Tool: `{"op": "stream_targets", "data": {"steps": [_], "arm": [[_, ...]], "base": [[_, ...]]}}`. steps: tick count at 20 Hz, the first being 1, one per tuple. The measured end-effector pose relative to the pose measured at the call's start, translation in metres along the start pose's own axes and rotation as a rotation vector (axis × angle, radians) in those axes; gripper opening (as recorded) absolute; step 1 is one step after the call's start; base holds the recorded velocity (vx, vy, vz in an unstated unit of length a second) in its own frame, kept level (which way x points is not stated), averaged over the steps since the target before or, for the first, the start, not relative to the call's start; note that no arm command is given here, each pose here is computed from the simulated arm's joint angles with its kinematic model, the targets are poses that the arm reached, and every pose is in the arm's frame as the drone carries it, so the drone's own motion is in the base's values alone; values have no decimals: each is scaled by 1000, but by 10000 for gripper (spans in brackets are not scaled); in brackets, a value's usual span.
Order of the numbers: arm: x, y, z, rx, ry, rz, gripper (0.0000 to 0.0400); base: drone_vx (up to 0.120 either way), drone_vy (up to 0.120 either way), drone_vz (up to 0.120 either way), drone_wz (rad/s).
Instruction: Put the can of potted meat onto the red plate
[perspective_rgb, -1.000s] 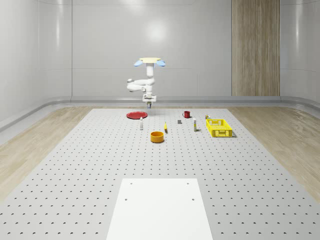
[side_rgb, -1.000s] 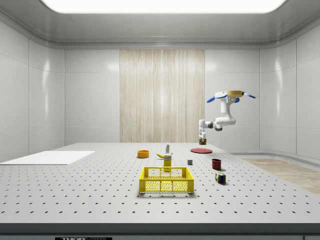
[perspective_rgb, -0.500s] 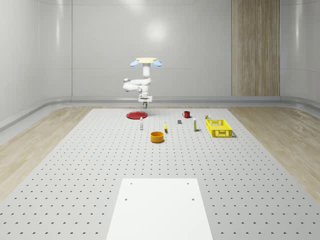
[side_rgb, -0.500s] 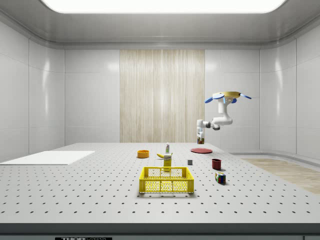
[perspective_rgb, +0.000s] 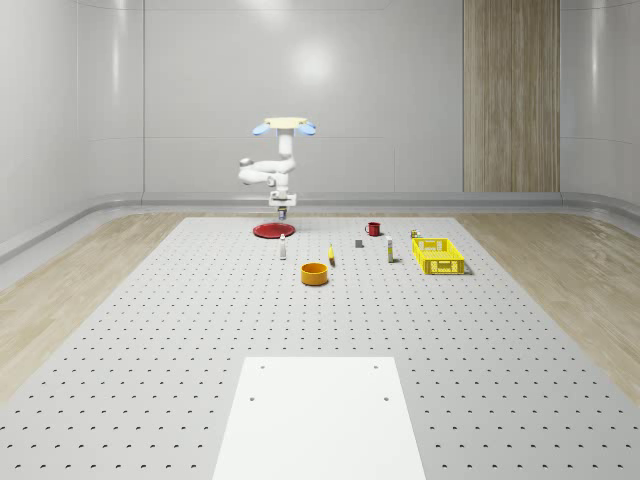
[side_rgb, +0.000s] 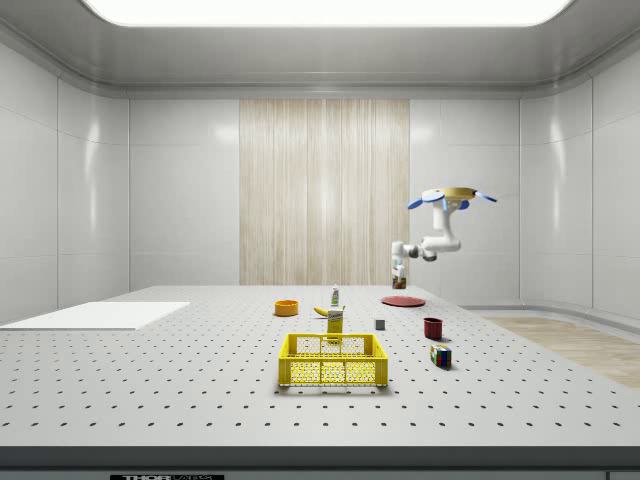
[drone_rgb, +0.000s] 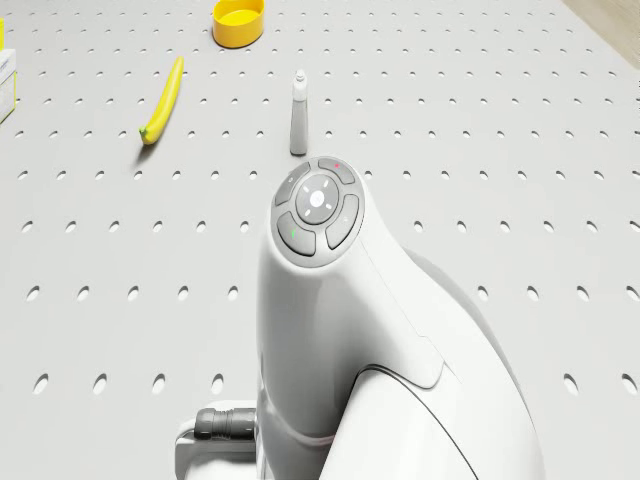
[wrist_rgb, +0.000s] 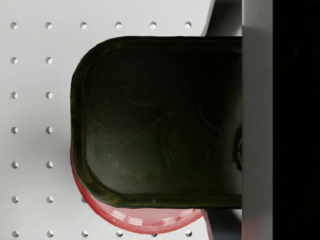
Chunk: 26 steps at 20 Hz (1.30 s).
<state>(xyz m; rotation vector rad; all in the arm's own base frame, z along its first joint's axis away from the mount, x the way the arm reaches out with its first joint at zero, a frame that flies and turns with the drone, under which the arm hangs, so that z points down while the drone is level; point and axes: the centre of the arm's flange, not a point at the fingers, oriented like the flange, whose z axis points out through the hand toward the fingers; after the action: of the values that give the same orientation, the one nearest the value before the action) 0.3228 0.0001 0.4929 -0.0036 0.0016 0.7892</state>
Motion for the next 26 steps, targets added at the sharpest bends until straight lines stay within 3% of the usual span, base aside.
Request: {"op": "stream_targets", "data": {"steps": [9,14,26], "arm": [[0,0,0,0,0,0,285],[0,0,8,0,0,-1,284],[0,0,55,0,0,-2,284]], "base": [[0,-120,0,0],[0,0,0,0],[0,0,0,0]]}}
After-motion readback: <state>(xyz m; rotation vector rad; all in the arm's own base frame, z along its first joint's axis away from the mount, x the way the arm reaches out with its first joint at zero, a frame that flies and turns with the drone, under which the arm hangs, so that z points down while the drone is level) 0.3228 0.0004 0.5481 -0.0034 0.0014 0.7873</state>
